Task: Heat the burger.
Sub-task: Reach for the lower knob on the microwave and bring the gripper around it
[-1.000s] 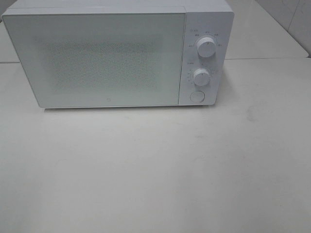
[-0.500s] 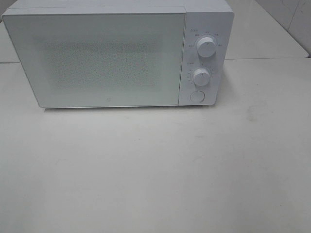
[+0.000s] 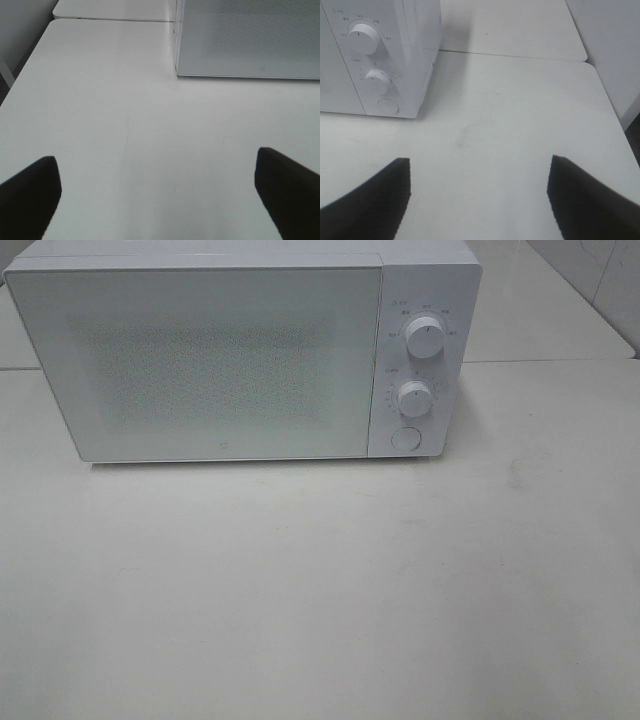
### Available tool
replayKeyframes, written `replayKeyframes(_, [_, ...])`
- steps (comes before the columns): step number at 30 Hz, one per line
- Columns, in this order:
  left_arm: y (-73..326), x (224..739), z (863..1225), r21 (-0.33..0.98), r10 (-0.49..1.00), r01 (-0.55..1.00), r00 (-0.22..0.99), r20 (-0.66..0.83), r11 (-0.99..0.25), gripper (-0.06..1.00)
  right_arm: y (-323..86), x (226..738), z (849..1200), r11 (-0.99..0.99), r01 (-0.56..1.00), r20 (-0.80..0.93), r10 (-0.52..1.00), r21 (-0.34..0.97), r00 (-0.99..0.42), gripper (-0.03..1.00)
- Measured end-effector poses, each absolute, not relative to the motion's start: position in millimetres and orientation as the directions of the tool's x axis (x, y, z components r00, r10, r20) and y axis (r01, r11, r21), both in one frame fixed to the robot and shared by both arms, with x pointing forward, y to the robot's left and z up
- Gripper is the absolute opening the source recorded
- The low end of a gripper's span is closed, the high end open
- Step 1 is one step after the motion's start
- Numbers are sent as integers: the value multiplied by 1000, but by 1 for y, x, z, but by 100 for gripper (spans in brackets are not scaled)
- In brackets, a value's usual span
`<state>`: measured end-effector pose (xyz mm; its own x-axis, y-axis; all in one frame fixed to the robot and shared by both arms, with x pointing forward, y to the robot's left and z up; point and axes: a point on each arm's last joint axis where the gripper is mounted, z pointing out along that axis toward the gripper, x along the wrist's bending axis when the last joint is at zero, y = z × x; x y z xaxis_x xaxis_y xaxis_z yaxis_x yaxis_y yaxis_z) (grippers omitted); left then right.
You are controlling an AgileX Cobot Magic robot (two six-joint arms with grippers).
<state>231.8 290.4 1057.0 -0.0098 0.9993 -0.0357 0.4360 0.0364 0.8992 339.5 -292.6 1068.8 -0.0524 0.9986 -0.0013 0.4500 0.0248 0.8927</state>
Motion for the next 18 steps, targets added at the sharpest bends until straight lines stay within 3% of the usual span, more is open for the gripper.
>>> replayKeyframes(18, [290,232,1057,899,999,436,-10,-36,36,97,-284,409,1052,26,401,5,997,916,-77,75])
